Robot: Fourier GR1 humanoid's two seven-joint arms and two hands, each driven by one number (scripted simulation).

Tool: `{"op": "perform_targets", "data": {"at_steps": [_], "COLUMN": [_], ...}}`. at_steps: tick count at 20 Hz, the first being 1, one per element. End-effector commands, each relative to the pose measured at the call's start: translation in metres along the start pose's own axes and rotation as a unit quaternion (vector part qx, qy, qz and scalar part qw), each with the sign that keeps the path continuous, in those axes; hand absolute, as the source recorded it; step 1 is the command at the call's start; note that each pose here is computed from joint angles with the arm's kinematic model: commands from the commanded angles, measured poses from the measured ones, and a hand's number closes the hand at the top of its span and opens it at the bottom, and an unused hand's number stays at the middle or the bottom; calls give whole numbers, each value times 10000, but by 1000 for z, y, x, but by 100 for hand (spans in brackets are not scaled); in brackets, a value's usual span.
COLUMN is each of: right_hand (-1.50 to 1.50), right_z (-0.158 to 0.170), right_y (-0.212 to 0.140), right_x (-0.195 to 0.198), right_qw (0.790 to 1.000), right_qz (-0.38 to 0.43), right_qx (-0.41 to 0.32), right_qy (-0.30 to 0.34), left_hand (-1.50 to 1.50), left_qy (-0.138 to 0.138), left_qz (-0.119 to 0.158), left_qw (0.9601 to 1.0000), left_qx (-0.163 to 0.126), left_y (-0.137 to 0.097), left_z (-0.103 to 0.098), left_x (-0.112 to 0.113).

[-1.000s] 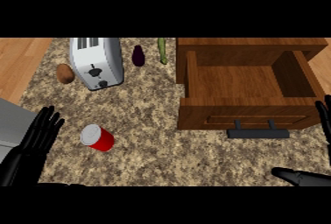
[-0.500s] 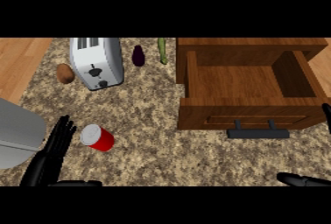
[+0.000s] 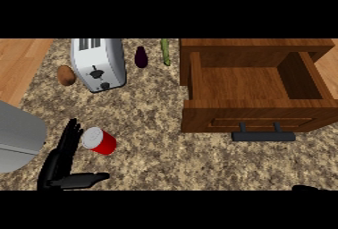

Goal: Pick up the can, place it into the drawer and close the drawer

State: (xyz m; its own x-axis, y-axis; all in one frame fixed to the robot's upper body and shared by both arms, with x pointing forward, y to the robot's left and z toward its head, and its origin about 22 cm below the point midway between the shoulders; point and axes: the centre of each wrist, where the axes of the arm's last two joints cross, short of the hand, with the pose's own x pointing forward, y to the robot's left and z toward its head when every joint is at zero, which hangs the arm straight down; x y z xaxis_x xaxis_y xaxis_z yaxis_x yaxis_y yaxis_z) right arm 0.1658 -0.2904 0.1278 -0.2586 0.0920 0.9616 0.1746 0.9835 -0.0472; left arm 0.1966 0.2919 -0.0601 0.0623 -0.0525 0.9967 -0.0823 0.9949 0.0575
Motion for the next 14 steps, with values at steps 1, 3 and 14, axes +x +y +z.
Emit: {"op": "perform_targets", "data": {"at_steps": [1,3,14], "right_hand": [-150,-150,-150], "right_z": [-1,0,0], "right_y": [-10,-15,-9], "right_x": [2,-1,10], "right_qw": [10000,9999,10000], "right_qz": [16,-74,68], "right_qx": [-37,-80,-18], "right_qy": [-25,-88,-4], "left_hand": [-150,-150,-150], "left_qy": [67,80,223], "left_qz": [63,-73,58], "left_qw": [10000,9999,9995], "left_qx": [17,-12,206], "left_y": [28,-32,6], "left_z": [-3,-7,-40], "left_x": [-10,-15,-62]}}
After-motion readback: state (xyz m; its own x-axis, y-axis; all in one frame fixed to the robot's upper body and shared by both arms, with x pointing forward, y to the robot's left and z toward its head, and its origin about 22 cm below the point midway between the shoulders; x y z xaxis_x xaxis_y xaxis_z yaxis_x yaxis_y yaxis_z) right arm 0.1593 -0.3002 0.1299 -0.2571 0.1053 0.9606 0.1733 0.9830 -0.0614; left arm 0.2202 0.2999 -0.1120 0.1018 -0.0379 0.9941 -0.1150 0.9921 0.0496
